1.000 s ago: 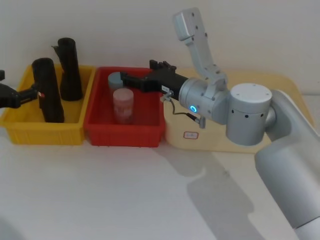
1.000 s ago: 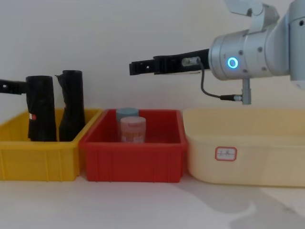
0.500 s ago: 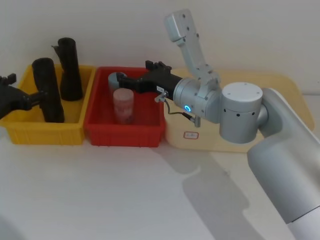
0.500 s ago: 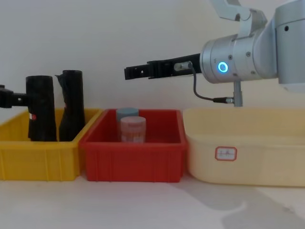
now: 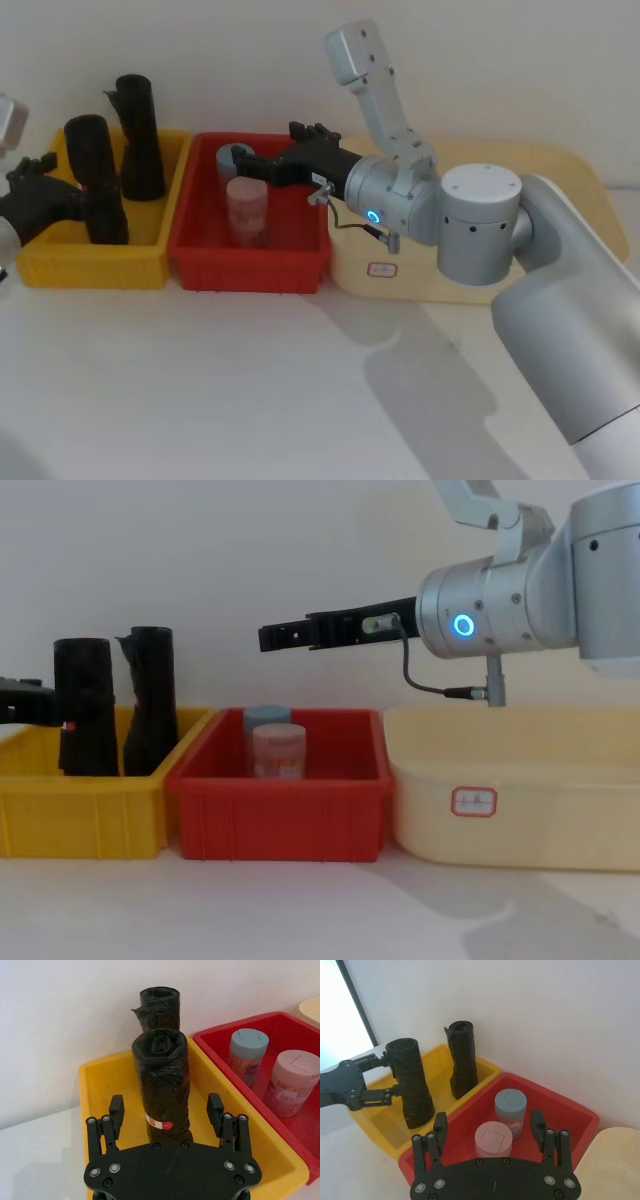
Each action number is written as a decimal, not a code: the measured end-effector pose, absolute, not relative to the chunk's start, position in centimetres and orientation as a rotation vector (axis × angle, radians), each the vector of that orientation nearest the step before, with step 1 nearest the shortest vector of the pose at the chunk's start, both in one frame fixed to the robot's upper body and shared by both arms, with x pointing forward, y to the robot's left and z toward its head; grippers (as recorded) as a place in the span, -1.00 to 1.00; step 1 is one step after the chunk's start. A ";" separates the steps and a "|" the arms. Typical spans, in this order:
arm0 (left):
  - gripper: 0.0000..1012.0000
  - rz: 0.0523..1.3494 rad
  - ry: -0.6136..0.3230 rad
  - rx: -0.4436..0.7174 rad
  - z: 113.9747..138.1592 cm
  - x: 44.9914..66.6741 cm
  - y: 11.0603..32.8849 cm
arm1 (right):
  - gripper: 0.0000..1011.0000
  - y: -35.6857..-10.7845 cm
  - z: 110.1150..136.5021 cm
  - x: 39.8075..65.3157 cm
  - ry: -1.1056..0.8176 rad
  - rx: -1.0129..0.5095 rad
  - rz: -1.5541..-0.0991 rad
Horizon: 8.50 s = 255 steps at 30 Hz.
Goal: Pick up the garbage bag with the one hand and transfer it to the other hand.
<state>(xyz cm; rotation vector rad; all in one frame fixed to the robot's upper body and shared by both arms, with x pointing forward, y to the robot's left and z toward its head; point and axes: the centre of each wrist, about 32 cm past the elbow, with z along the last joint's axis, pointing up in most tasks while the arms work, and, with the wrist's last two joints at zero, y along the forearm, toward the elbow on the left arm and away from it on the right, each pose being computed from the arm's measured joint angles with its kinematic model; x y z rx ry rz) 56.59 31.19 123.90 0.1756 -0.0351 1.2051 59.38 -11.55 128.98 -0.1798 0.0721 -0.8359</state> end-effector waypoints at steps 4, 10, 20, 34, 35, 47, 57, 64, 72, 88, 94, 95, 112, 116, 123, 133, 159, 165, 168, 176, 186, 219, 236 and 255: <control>0.98 1.211 -0.033 0.170 123.6 57.0 30.7 | 0.98 -11.6 128.9 59.4 0.069 -0.180 -0.833; 0.98 1.228 -0.032 0.170 123.2 57.6 30.0 | 0.98 -11.7 128.9 59.5 0.066 -0.179 -0.832; 0.98 1.248 -0.021 0.186 122.6 58.9 29.0 | 0.98 -11.9 128.9 59.7 0.064 -0.178 -0.830; 0.98 1.237 -0.002 0.217 121.7 60.7 28.0 | 0.98 -11.8 128.8 59.9 0.058 -0.174 -0.823; 0.98 1.236 -0.001 0.219 121.6 60.8 28.0 | 0.98 -11.8 128.8 59.9 0.058 -0.176 -0.821; 0.96 1.229 0.005 0.231 121.3 61.4 27.6 | 0.98 -11.4 128.5 60.1 0.070 -0.194 -0.802; 0.46 1.227 0.007 0.235 121.2 61.6 27.5 | 0.98 -11.2 128.6 60.3 0.082 -0.198 -0.797; 0.08 1.226 0.008 0.236 121.2 61.6 27.4 | 0.98 -10.8 128.6 60.7 0.099 -0.218 -0.794; -0.09 1.225 0.008 0.237 121.2 61.7 27.4 | 0.98 -10.0 127.9 61.5 0.119 -0.270 -0.799; -0.23 1.225 0.008 0.238 121.2 61.7 27.3 | 0.98 -8.6 125.9 63.0 0.145 -0.358 -0.818; -0.23 1.225 0.008 0.238 121.2 61.7 27.4 | 0.98 -8.2 125.4 63.9 0.146 -0.391 -0.830; -0.23 1.225 0.008 0.238 121.2 61.7 27.4 | 0.98 -8.2 125.3 63.9 0.145 -0.393 -0.831; -0.23 1.225 0.009 0.238 121.2 61.7 27.4 | 0.98 -7.5 125.0 65.6 0.138 -0.439 -0.848; -0.23 1.225 0.009 0.238 121.2 61.7 27.4 | 0.98 -7.4 124.8 65.8 0.135 -0.449 -0.849; -0.23 1.225 0.009 0.238 121.2 61.7 27.4 | 0.84 -7.4 124.7 66.1 0.130 -0.458 -0.848; -0.23 1.225 0.009 0.238 121.2 61.7 27.4 | 0.32 -7.3 124.7 66.2 0.126 -0.464 -0.848; -0.23 1.225 0.009 0.238 121.2 61.7 27.4 | 0.32 -8.8 125.4 63.2 0.065 -0.339 -0.865; -0.23 1.225 0.009 0.238 121.2 61.7 27.4 | 0.32 -10.0 126.0 61.3 0.019 -0.260 -0.913; -0.23 1.225 0.009 0.238 121.2 61.7 27.4 | 0.32 -10.6 126.2 60.4 -0.005 -0.225 -0.944; -0.23 1.225 0.009 0.238 121.2 61.7 27.4 | 0.32 -12.3 126.4 58.4 -0.055 -0.155 -1.044; -0.23 1.225 0.009 0.238 121.2 61.7 27.4 | 0.32 -14.4 126.3 56.8 -0.094 -0.111 -1.191; -0.23 1.305 -0.059 0.205 122.7 61.1 26.6 | 0.98 -20.6 123.7 57.2 0.029 -0.139 -1.504; -0.23 1.364 -0.129 0.087 128.4 58.3 25.8 | 0.98 -21.1 123.4 57.2 0.042 -0.143 -1.524; -0.23 1.139 -0.131 0.080 130.0 58.8 26.0 | 0.98 -21.2 123.4 57.2 0.046 -0.144 -1.529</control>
